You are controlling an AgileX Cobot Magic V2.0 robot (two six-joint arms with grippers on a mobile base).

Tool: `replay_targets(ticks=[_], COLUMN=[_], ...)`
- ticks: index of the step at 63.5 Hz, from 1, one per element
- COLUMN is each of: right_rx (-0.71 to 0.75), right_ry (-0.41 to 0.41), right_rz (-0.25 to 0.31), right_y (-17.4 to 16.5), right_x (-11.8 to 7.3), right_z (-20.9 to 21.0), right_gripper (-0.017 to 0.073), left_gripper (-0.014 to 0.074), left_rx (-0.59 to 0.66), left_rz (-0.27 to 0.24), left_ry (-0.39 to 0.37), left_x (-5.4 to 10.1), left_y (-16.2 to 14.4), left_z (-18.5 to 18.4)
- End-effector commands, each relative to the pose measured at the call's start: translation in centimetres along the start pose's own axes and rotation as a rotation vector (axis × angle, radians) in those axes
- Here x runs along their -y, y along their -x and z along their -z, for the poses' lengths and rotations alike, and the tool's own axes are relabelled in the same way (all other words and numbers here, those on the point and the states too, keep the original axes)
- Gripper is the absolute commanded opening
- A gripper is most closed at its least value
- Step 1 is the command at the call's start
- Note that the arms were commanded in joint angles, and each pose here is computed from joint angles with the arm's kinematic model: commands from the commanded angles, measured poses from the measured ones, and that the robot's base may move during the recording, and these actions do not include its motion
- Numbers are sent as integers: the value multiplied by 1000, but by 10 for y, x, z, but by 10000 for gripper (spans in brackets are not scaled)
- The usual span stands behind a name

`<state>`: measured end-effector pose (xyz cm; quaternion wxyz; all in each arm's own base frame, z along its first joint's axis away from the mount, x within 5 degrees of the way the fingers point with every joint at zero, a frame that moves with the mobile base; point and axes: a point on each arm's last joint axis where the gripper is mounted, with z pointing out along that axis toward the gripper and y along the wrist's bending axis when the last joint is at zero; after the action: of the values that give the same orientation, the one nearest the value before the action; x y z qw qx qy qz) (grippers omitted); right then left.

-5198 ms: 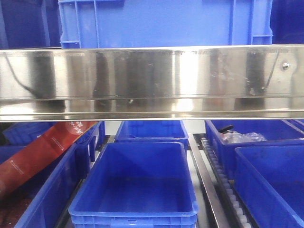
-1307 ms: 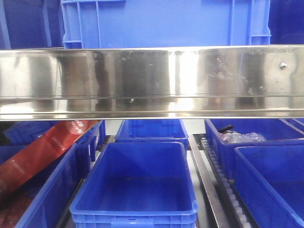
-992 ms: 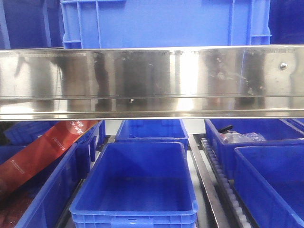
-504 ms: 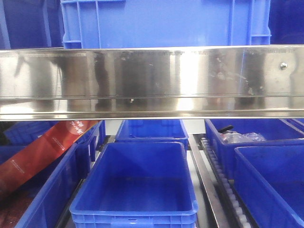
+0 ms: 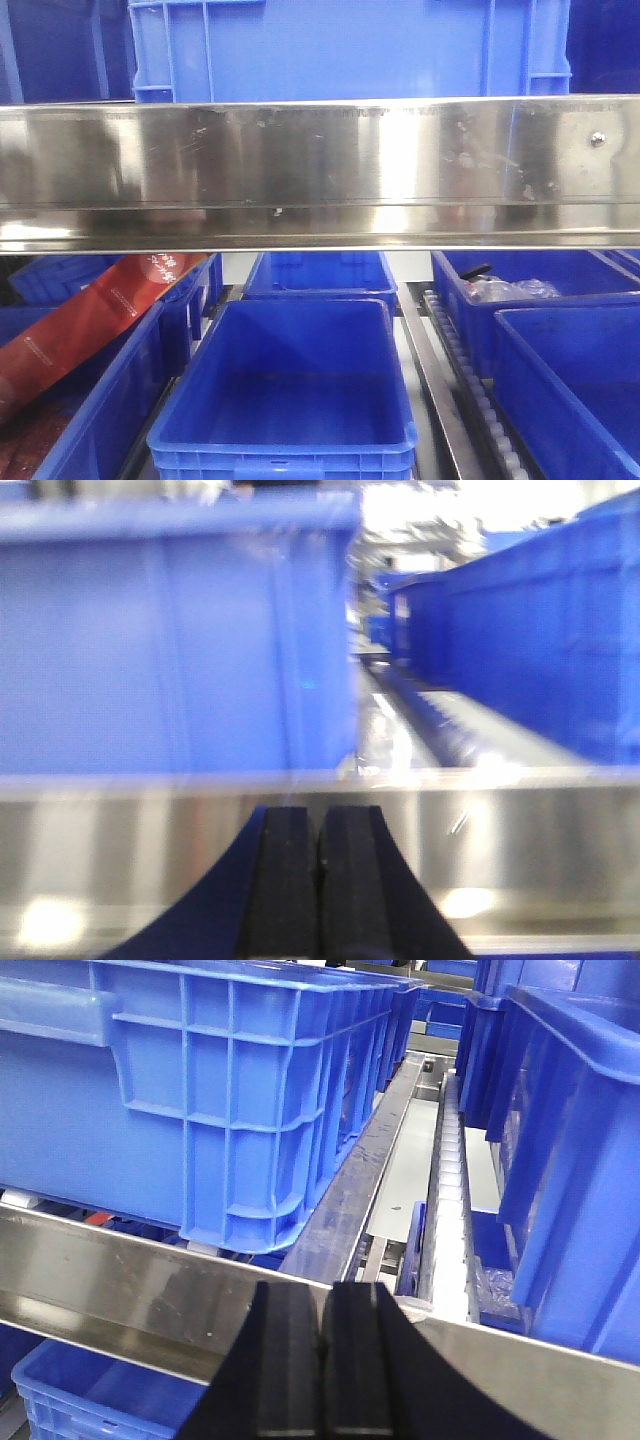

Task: Place cylindrical capacitor in blue bin on shelf

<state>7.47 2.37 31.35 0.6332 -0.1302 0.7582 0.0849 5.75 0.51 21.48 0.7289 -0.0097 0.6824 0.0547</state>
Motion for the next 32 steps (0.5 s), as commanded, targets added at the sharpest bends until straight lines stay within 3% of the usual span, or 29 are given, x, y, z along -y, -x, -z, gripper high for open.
replay_targets(ticks=[1,15,32], right_rx=[33,36,37], right_ry=[-12,-12,-12], right_rz=[10,10,10], right_y=[3,3,3], right_x=[1,1,1], right_z=[1,2,2], right_gripper=[-154,-154,-154], left_gripper=[-111,-111,-111], left_rx=[-20,-28,-26], left_rz=[2,1,3], left_ry=[32,54,24], left_x=[-2,-3,-1], left_y=[-5,-6,-6], left_z=[2,2,2])
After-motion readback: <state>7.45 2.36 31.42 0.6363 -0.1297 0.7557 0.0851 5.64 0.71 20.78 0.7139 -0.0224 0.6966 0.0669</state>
